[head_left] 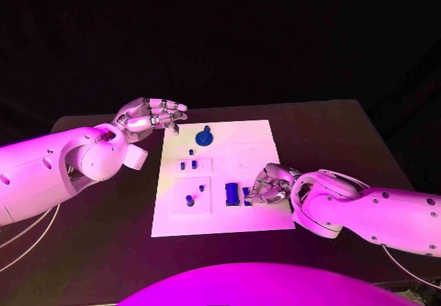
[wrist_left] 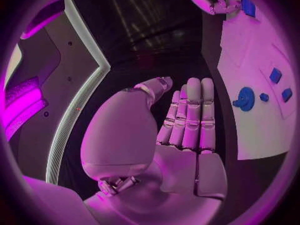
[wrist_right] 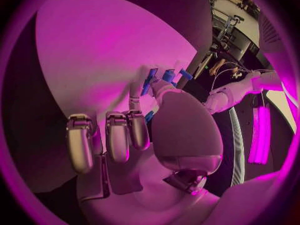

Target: Assemble the parts on the task board

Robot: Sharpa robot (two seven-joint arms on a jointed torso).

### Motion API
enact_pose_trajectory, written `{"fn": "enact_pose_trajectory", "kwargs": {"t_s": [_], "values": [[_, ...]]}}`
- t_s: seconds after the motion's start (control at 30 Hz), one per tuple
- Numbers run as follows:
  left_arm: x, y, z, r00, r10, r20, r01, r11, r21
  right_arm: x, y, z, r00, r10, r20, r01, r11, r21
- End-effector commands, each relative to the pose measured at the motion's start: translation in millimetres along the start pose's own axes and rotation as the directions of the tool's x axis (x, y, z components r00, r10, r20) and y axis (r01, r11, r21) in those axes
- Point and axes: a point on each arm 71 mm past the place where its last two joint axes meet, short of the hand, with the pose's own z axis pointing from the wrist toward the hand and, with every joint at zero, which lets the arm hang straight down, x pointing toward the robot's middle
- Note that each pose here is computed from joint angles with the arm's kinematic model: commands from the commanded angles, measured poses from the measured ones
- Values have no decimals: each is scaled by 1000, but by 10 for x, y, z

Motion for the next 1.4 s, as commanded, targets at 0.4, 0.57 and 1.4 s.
{"fn": "enact_pose_trajectory", "kwargs": {"t_s": [0.4, 0.57, 1.4], "values": [[4, -7, 7, 1000, -7, 1, 7, 1000, 6, -80, -34, -59, 996, 74, 43, -71, 995, -74], [-21, -2, 12, 1000, -15, 20, 14, 1000, 10, -297, -3, -83, 977, 197, 77, -178, 963, -202], [-424, 160, 355, 919, -139, 370, 85, 984, 157, -1538, -567, 775, 582, 767, 269, -629, 635, -448]]}}
